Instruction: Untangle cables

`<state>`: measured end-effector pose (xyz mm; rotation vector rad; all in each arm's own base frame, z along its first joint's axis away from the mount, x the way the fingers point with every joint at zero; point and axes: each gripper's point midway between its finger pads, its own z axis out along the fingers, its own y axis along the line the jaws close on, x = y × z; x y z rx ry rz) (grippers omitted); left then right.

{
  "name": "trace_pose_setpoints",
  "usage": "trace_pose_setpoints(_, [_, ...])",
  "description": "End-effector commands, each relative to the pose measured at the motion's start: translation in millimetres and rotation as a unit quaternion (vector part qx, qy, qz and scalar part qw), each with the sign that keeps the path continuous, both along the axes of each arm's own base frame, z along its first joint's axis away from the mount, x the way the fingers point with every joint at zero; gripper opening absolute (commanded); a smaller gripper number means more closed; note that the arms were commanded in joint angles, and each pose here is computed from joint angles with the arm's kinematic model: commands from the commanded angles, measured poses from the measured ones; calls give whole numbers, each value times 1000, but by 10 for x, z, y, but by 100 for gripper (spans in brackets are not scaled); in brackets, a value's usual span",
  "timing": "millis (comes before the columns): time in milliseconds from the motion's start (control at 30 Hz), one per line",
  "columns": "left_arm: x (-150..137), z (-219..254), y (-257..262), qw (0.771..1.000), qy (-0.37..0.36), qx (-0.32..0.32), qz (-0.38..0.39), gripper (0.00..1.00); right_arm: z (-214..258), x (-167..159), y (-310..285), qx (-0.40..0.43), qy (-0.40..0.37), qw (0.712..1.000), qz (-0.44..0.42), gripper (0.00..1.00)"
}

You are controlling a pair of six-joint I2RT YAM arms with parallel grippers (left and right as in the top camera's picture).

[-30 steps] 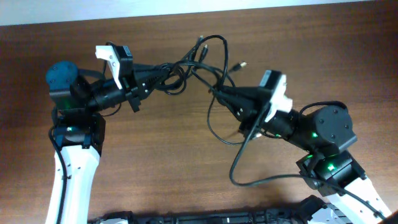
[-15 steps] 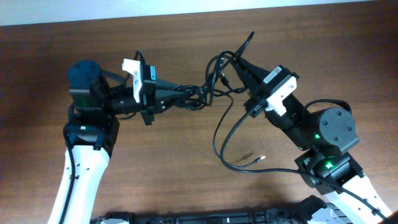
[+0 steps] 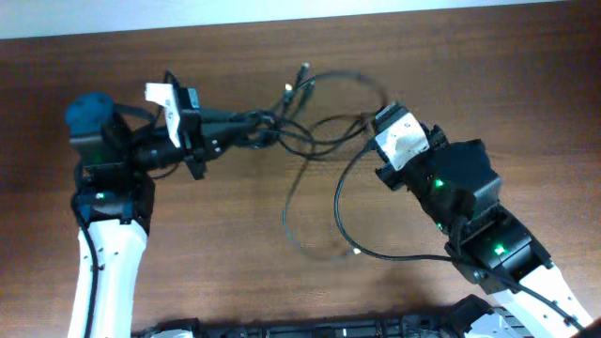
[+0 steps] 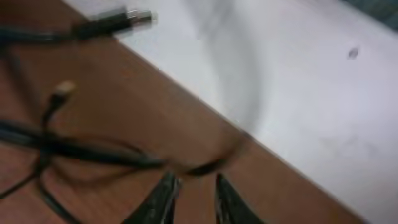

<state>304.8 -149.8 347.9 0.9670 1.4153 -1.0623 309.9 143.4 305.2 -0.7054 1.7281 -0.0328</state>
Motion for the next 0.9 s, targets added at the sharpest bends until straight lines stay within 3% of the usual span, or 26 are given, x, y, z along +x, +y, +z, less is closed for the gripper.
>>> trace_pose_setpoints(0, [120, 25, 82, 999, -17, 8, 41, 0, -60, -71, -60, 28, 28, 999, -18, 33])
trace_pose_setpoints(100, [121, 43, 82, 999, -24, 8, 41, 0, -54, -268, 190, 58, 50, 995, 66, 57])
trace_pose_setpoints(167, [117, 48, 80, 999, -26, 8, 39, 0, 63, -488, 374, 83, 49, 985, 141, 65])
trace_pose_setpoints(233, [-20, 165, 34, 997, -75, 6, -5, 0, 277, -598, 380, 146, 44, 977, 146, 66])
trace_pose_setpoints(300, [-281, 287, -18, 980, -180, 16, -81, 0, 513, -655, 350, 198, 25, 969, 143, 68])
trace_pose_setpoints(333, [-387, 354, -46, 968, -226, 22, -107, 0, 698, -752, 412, 215, -1, 960, 178, 69])
trace_pose_setpoints(400, [-474, 370, -182, 961, -243, 19, -132, 0, 899, -891, 540, 228, -28, 944, 238, 70])
trace_pose_setpoints(667, [-621, 377, -394, 953, -249, 9, -170, 0, 834, -847, 566, 225, -16, 945, 236, 70])
trace_pose_setpoints(867, [-157, 511, -461, 985, -169, -15, -30, 0, 371, -933, 854, 210, 98, 923, 308, 69])
